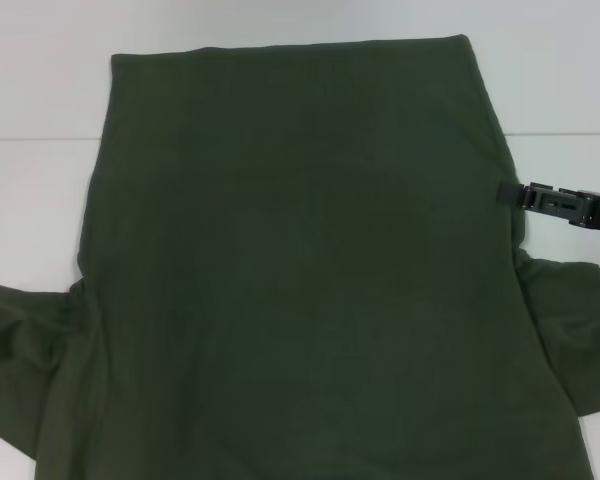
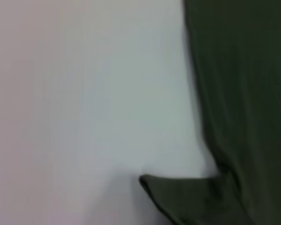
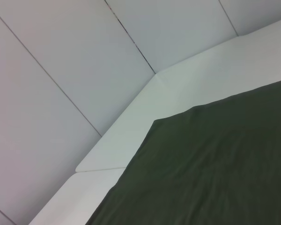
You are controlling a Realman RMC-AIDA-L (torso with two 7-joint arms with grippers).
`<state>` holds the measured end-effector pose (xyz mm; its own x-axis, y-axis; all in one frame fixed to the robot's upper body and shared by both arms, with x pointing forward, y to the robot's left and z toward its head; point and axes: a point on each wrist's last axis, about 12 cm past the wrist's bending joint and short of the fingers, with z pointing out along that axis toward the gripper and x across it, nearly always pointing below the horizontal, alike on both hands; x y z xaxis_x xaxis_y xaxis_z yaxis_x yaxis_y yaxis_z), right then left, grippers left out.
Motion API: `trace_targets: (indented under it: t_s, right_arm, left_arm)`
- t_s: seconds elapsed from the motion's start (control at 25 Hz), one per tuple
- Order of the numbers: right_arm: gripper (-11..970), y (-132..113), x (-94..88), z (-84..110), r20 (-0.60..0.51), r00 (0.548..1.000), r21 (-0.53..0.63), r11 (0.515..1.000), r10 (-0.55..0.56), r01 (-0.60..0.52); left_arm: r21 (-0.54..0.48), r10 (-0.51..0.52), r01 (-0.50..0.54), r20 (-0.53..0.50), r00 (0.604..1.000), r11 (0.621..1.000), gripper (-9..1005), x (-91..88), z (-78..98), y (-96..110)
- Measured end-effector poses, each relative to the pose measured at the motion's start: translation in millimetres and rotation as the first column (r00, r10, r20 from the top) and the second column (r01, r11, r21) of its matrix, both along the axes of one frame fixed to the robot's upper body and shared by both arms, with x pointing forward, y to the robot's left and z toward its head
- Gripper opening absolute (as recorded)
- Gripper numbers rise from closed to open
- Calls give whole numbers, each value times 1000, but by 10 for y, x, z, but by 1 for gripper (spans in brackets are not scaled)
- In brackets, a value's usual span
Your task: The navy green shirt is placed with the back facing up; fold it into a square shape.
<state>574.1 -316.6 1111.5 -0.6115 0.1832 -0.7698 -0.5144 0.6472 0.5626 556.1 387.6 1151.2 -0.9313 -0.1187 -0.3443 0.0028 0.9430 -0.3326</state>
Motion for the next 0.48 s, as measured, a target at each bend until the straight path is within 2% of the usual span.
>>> trace_targets:
  t_s: [0.2, 0.24, 0.32, 0.48]
  right_arm:
    - [898, 9, 9, 7, 2, 1000, -1, 1000, 3, -3]
    - [898, 10, 10, 8, 2, 1000, -1, 1000, 4, -4]
    - [898, 17, 13, 11, 3, 1000, -1, 1000, 7, -7]
    - [898, 28, 17, 11, 3, 1000, -3, 1000, 12, -12]
  left_arm:
    - [-11, -21, 20, -38, 999, 1000, 18, 24, 105, -92]
    - [-28, -28, 26, -79, 996, 999, 19, 54, 198, -169]
    - [-40, -33, 29, -109, 993, 999, 19, 94, 277, -242]
    - [-43, -34, 28, -157, 987, 999, 21, 190, 380, -412]
